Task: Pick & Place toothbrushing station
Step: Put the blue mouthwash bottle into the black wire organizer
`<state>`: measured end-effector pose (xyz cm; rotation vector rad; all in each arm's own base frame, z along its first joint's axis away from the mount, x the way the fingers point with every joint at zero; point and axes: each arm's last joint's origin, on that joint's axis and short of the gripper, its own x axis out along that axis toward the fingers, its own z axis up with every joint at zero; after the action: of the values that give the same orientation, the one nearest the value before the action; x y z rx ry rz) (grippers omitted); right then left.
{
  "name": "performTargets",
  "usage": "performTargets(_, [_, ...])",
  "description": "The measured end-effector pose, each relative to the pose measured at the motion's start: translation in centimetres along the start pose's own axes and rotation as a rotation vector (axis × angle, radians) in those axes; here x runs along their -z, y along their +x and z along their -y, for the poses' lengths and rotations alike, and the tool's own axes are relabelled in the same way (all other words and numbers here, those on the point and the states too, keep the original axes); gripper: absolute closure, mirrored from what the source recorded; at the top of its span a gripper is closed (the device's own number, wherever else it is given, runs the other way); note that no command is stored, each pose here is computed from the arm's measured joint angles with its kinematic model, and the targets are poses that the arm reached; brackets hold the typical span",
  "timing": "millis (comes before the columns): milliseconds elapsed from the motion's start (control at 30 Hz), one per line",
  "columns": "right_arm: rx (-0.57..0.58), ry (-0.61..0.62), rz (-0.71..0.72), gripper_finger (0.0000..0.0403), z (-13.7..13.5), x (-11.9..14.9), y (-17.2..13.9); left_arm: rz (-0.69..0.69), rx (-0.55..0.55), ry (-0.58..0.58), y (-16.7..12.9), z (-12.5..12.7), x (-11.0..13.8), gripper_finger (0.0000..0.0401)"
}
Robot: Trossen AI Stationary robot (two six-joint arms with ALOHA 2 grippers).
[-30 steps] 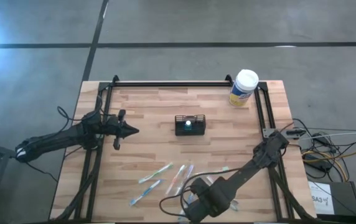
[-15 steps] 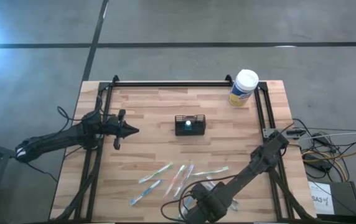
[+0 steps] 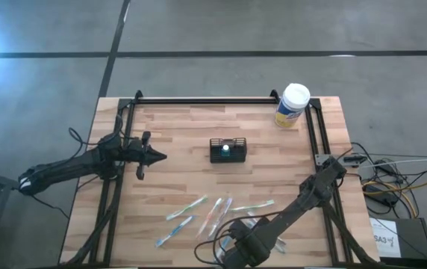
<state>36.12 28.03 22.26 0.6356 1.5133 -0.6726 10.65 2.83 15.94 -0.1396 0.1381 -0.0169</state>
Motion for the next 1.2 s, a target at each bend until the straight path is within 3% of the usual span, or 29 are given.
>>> performTargets(533, [0.005,-0.079,0.026,0.0318,0.0,-0.3,0.1,0.000,0.000,0.000,0.0,0.0,0.0,0.0394])
performTargets(700, [0.026,-0.140,0.032,0.0319,0.5,-0.2,-0.3,0.000,0.000,0.000,0.0,0.0,0.0,0.0394])
performTargets(1200, [-0.145,-0.386,0.371,0.0319,5.9,-0.6,-11.7,0.000,-0.002,0.000,0.0,0.0,0.0,0.0394])
